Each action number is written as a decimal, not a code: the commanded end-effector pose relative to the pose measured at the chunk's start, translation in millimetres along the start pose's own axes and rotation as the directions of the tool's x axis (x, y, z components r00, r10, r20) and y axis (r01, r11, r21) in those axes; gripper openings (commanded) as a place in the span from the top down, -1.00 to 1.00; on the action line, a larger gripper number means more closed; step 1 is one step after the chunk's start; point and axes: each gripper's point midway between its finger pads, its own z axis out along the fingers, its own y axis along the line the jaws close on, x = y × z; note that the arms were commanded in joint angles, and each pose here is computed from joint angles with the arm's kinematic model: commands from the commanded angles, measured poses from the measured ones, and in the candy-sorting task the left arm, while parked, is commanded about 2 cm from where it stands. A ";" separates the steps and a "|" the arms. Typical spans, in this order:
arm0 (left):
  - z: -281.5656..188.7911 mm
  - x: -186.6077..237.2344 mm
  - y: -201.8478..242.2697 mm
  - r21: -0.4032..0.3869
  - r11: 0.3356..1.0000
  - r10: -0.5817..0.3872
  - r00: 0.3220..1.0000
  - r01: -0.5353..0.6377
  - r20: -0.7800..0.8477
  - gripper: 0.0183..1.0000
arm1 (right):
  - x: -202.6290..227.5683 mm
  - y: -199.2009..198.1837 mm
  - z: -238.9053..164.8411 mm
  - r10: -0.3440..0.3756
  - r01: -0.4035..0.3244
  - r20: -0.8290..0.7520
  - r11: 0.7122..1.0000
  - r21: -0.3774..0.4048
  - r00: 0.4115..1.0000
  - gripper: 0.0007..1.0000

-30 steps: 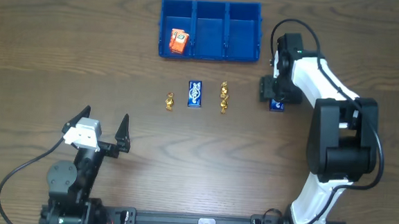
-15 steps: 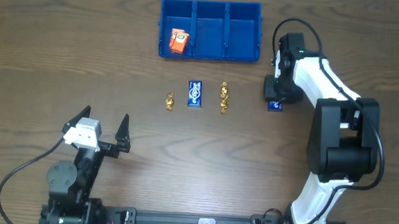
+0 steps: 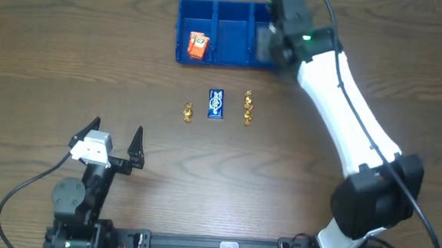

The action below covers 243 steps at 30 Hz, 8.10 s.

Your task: Sort Candies Into Trays

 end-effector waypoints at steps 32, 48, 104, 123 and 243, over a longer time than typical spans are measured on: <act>1.1 16.2 -2.2 0.019 1.000 0.006 0.999 -0.005 -0.044 -0.99 | 0.1 67.9 121.7 0.063 -0.063 0.111 0.998 -0.006 0.992 -1.00; 1.1 16.2 -2.2 0.019 1.000 0.006 0.999 -0.005 -0.044 -1.00 | 72.6 96.2 41.1 0.063 -0.060 -0.321 0.998 0.020 0.945 -1.00; 1.1 16.2 -2.2 0.019 1.000 0.006 0.999 -0.005 -0.044 -1.00 | 79.2 88.9 38.7 0.043 -0.021 -0.150 0.990 0.142 0.988 0.66; 1.1 16.2 -2.2 0.019 1.000 0.006 0.999 -0.005 -0.044 -1.00 | 0.4 51.3 107.4 0.074 -0.082 0.055 0.985 0.149 0.996 0.65; 1.1 16.2 -2.2 0.019 1.000 0.006 0.999 -0.005 -0.044 -1.00 | 36.3 80.2 26.0 0.070 -0.056 -0.098 0.989 0.138 0.993 0.78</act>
